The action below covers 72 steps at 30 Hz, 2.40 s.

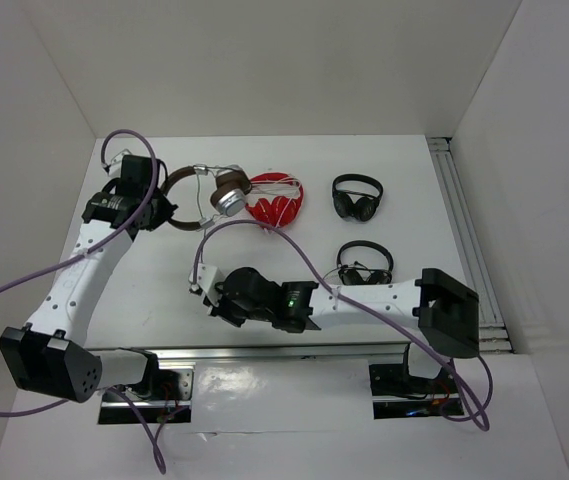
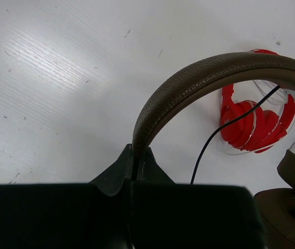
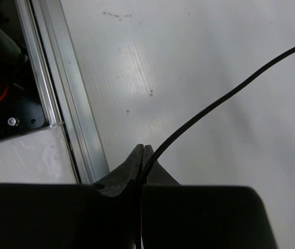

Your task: Wrap the headphones

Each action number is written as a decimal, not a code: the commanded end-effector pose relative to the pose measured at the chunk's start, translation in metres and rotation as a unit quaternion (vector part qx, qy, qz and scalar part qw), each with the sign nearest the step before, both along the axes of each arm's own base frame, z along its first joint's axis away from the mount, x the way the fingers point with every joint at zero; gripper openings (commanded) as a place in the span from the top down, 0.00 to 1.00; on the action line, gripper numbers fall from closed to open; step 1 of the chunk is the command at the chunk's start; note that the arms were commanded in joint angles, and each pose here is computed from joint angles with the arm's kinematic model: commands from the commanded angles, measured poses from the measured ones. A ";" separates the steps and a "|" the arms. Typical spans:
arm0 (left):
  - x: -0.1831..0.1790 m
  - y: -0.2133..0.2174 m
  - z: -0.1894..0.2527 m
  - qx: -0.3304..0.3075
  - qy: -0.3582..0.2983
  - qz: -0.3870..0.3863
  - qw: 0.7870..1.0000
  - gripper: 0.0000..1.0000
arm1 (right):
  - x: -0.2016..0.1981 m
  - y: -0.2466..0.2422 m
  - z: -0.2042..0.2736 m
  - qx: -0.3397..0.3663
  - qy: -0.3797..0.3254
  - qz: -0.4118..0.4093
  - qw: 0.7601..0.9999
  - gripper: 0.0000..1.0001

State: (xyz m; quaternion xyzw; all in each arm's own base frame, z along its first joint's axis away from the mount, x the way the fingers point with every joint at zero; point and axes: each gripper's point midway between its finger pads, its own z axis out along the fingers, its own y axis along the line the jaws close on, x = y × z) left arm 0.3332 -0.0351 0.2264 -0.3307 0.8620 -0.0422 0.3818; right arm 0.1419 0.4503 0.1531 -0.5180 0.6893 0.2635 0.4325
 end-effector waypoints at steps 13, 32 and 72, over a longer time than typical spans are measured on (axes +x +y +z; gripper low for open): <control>0.012 0.029 -0.028 0.069 0.029 0.042 0.996 1.00 | -0.014 0.030 0.085 0.091 -0.019 0.052 0.994 1.00; -0.013 -0.038 -0.020 0.298 0.060 -0.125 0.945 1.00 | 0.045 -0.033 0.131 -0.013 -0.081 -0.001 0.997 1.00; -0.089 -0.074 -0.013 0.248 -0.015 -0.321 0.914 1.00 | 0.219 -0.200 0.198 0.069 -0.192 -0.346 0.916 0.74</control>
